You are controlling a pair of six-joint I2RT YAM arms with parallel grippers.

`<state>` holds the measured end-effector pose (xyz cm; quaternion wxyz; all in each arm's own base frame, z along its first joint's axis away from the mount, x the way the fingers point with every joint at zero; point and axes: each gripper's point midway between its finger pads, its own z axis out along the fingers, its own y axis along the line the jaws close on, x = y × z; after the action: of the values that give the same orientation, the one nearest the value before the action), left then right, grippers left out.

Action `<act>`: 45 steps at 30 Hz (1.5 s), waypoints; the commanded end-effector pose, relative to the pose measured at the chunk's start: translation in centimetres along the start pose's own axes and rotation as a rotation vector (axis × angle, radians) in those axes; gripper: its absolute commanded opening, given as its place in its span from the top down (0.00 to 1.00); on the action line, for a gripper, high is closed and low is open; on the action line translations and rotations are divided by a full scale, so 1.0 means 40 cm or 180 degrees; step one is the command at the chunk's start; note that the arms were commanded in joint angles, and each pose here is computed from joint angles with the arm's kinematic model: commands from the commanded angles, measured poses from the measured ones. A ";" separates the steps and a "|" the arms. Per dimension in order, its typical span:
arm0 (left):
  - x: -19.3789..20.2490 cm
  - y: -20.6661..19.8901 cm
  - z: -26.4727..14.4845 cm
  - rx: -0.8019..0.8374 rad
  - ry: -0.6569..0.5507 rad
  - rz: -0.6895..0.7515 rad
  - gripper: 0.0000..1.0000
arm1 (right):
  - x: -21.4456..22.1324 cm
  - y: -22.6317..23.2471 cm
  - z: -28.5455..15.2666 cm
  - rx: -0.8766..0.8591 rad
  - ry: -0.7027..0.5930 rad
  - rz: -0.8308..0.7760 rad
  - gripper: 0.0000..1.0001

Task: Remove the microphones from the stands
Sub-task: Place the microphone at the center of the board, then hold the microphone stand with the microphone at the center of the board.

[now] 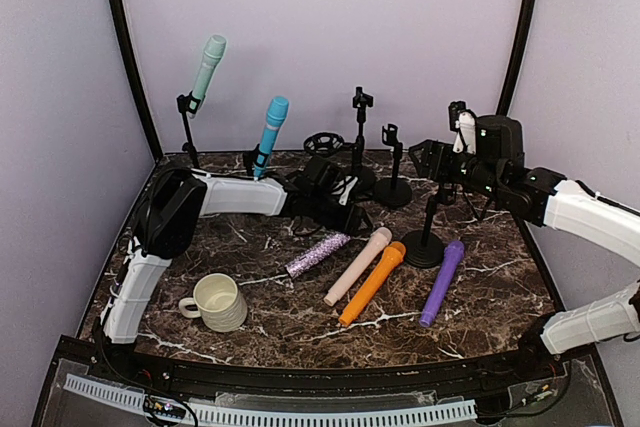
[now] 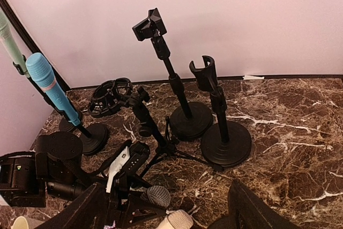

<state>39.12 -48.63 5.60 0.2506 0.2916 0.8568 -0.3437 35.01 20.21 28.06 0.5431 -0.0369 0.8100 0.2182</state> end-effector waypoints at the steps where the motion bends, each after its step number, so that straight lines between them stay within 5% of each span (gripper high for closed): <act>1: -0.088 -0.067 -0.084 0.0085 -0.0269 0.0223 0.35 | -0.030 0.001 -0.015 -0.0010 -0.0134 0.0061 0.21; 14: -0.118 -0.113 -0.230 0.0010 -0.0547 0.0413 0.27 | -0.038 -0.011 -0.031 0.0071 -0.0155 0.0071 0.22; 24: -0.075 -0.122 -0.511 -0.0428 -0.0802 0.0583 0.25 | -0.050 0.007 -0.046 -0.0083 -0.0266 -0.0020 0.19; 30: -0.057 -0.014 -0.651 -0.0656 -0.0784 0.0541 0.22 | -0.061 0.030 -0.060 -0.0271 -0.0366 -0.0030 0.18; 35: -0.028 0.086 -0.717 -0.0203 -0.1008 0.0505 0.24 | -0.052 0.038 -0.054 -0.0344 -0.0360 0.0004 0.18; 45: -0.056 0.298 -0.734 -0.0118 -0.1546 0.0525 0.42 | -0.049 0.051 -0.049 -0.0445 -0.0353 -0.0007 0.18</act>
<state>40.20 -20.22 18.14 0.4237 0.2204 0.8084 -0.3441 33.42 20.68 30.17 0.5690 -0.0601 0.7771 0.2620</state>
